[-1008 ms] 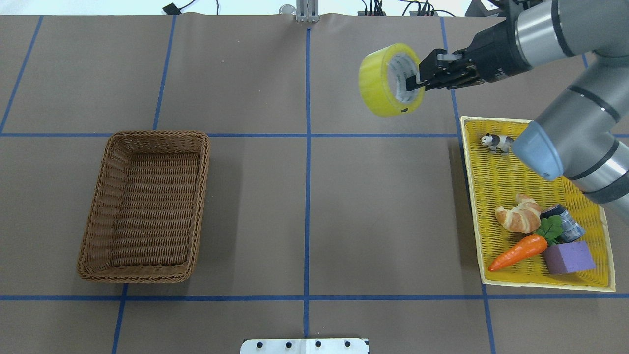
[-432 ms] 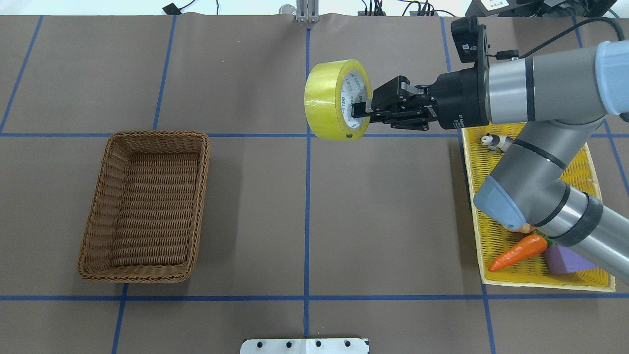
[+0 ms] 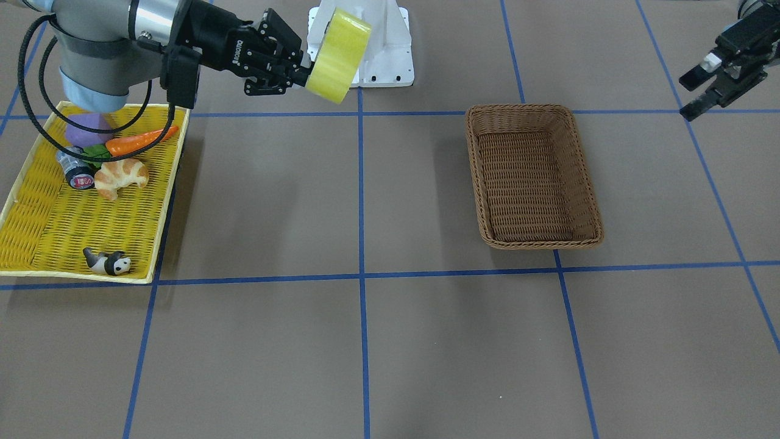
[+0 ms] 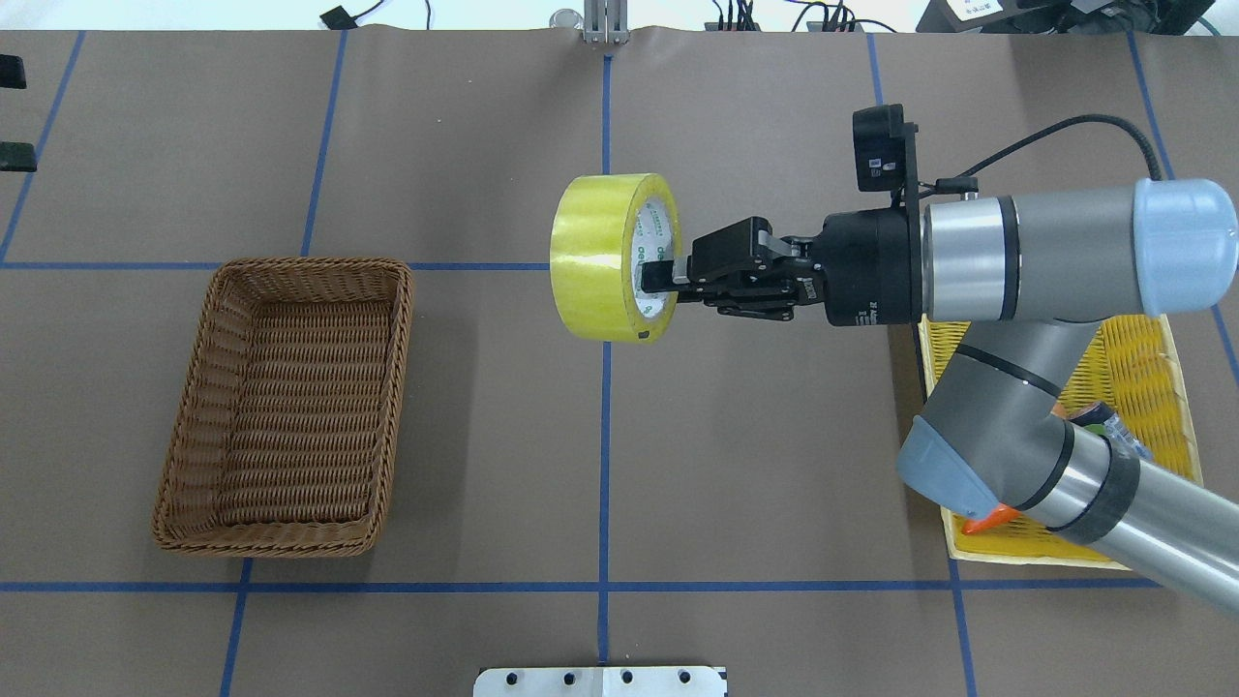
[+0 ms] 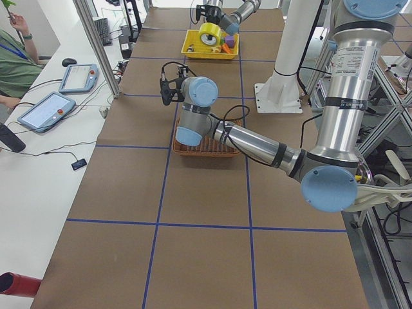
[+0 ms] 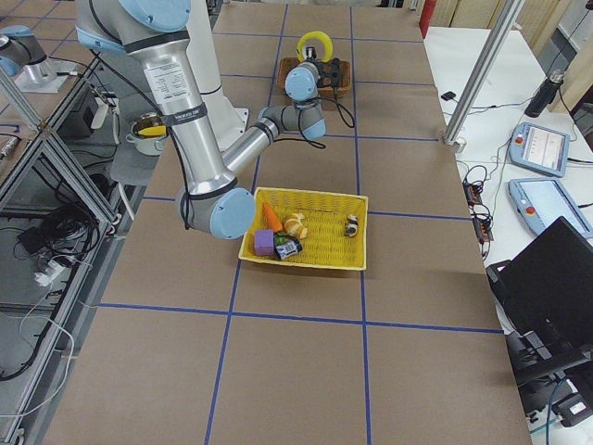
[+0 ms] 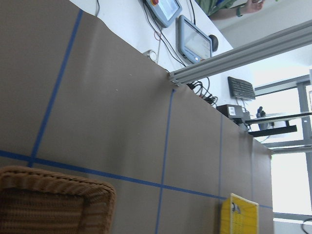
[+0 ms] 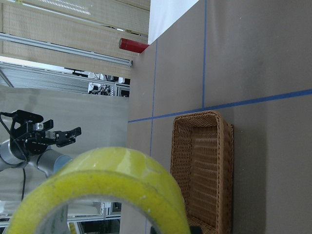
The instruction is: Move tape to another basket
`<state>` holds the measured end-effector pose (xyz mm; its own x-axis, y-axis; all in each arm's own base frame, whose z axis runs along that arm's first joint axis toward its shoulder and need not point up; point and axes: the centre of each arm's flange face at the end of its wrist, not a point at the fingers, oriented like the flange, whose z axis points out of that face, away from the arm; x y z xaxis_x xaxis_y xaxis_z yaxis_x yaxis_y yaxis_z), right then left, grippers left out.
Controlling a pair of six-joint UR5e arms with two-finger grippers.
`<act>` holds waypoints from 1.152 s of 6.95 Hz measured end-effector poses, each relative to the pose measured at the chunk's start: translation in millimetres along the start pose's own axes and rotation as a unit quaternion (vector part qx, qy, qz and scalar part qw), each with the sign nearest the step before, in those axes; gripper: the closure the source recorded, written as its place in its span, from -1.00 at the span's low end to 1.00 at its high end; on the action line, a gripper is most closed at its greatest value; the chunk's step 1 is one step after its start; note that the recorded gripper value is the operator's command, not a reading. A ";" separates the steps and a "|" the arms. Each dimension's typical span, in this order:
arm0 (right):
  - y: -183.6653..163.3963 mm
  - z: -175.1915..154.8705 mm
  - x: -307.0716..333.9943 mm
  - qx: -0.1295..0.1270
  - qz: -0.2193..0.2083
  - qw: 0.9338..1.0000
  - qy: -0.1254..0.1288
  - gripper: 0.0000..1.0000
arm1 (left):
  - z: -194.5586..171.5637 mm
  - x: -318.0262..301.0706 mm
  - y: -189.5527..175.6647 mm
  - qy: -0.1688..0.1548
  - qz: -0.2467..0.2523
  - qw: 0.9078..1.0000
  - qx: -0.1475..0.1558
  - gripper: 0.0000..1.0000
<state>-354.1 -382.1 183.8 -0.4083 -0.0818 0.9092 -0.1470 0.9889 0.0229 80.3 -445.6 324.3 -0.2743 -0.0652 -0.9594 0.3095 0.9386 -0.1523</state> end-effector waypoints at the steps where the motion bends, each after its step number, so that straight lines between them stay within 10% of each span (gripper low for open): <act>1: 15.4 9.0 1.6 0.003 0.003 1.000 -0.028 1.00 | 18.4 3.1 19.2 0.063 -0.001 0.998 -0.012 -0.96; 4: 35.4 23.6 -1.5 0.001 0.004 0.998 -0.064 1.00 | 83.3 35.0 59.7 0.191 -0.038 0.979 -0.057 -0.96; 8: 54.3 43.8 -6.2 -0.021 0.013 0.997 -0.073 1.00 | 157.3 57.0 110.1 0.222 -0.060 0.965 -0.129 -0.95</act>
<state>-399.0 -333.3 161.2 -0.5393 -0.0699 0.8392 -0.0981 0.9950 0.0199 242.0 -399.3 215.5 -0.6748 -0.0797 -0.7336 0.0311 0.9902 -0.1363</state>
